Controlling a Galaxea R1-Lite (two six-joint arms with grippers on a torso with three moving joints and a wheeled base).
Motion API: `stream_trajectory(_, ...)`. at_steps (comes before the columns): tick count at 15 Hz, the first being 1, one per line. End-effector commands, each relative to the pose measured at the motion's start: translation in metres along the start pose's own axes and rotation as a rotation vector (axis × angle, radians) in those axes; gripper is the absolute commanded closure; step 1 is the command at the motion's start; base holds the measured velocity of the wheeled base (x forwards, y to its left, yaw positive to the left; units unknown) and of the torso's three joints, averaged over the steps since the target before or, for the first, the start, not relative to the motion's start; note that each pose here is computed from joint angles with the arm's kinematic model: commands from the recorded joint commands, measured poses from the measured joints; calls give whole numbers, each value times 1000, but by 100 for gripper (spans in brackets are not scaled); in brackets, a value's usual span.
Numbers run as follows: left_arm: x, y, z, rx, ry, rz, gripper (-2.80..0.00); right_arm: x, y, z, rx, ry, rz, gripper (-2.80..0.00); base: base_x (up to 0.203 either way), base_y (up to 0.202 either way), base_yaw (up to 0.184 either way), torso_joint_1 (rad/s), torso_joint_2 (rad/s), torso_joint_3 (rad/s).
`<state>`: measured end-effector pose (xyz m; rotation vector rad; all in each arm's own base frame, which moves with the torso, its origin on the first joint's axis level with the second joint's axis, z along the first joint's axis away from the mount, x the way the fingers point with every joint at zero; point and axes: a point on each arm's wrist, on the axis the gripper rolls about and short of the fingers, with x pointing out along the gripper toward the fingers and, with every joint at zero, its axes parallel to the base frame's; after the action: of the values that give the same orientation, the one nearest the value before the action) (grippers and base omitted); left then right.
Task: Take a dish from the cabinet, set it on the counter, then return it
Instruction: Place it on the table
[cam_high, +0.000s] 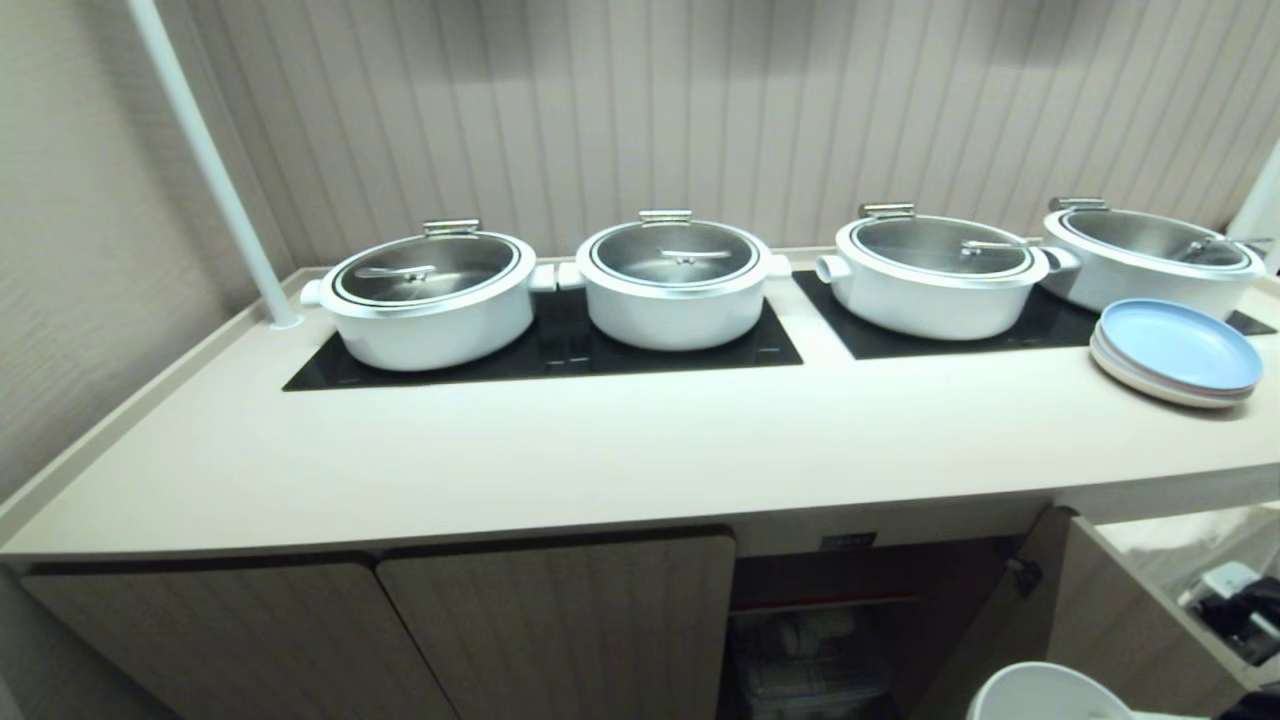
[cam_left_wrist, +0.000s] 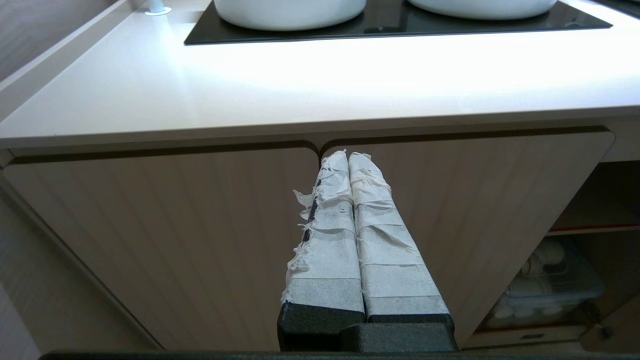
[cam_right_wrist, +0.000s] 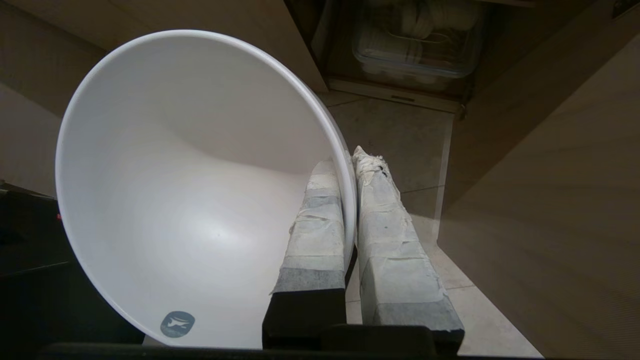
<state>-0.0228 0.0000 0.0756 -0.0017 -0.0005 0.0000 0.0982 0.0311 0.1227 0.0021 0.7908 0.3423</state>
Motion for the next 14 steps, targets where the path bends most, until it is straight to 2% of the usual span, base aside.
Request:
stream_trajectory(1, 0, 0, 0, 0, -1, 0, 0, 0, 0, 0, 0, 2, 2, 0, 0, 0, 0, 161, -322, -168)
stream_trajectory(14, 0, 0, 0, 0, -1, 2, 0, -1, 0, -1, 1, -15, 1, 0, 0, 0, 0, 141, -289, -148)
